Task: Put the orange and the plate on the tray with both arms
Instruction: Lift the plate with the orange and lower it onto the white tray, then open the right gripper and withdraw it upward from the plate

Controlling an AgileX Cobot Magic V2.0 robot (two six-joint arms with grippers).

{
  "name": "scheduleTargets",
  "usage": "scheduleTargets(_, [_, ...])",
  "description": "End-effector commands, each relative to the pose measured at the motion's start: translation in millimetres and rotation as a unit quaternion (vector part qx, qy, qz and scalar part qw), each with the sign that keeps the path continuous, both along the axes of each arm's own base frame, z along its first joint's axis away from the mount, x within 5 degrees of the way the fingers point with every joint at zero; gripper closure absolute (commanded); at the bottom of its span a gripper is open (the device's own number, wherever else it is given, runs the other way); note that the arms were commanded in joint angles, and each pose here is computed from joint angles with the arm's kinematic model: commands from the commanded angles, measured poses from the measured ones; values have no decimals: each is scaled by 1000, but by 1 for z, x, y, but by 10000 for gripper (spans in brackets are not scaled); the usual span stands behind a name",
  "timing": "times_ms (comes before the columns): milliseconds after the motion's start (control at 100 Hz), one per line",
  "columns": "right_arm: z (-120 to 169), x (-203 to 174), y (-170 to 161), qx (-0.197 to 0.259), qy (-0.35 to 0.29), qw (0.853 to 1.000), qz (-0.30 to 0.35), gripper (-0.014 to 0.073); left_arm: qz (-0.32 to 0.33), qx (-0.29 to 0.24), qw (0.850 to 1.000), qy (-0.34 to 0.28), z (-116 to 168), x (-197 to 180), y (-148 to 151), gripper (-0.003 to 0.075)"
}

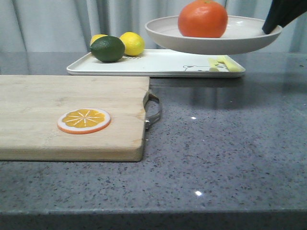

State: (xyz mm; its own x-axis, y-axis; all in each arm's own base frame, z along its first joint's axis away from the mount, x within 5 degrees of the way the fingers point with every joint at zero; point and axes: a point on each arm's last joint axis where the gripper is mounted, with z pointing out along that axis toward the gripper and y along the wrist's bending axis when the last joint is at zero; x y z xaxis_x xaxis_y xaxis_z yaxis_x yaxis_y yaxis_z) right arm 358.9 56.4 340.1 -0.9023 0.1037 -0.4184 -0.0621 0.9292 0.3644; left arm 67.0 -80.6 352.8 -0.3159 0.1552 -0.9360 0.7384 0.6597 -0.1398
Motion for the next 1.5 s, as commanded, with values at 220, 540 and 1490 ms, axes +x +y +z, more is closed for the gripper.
scheduleTargets(220, [31, 64, 28, 24, -72, 996, 39, 659, 2, -39, 999, -25, 14, 1, -1, 740])
scheduleTargets(540, [19, 121, 37, 33, -104, 993, 42, 659, 2, -39, 999, -25, 14, 1, -1, 740])
scheduleTargets(1490, [-13, 155, 40, 42, -144, 988, 21, 659, 2, -39, 999, -25, 14, 1, -1, 740])
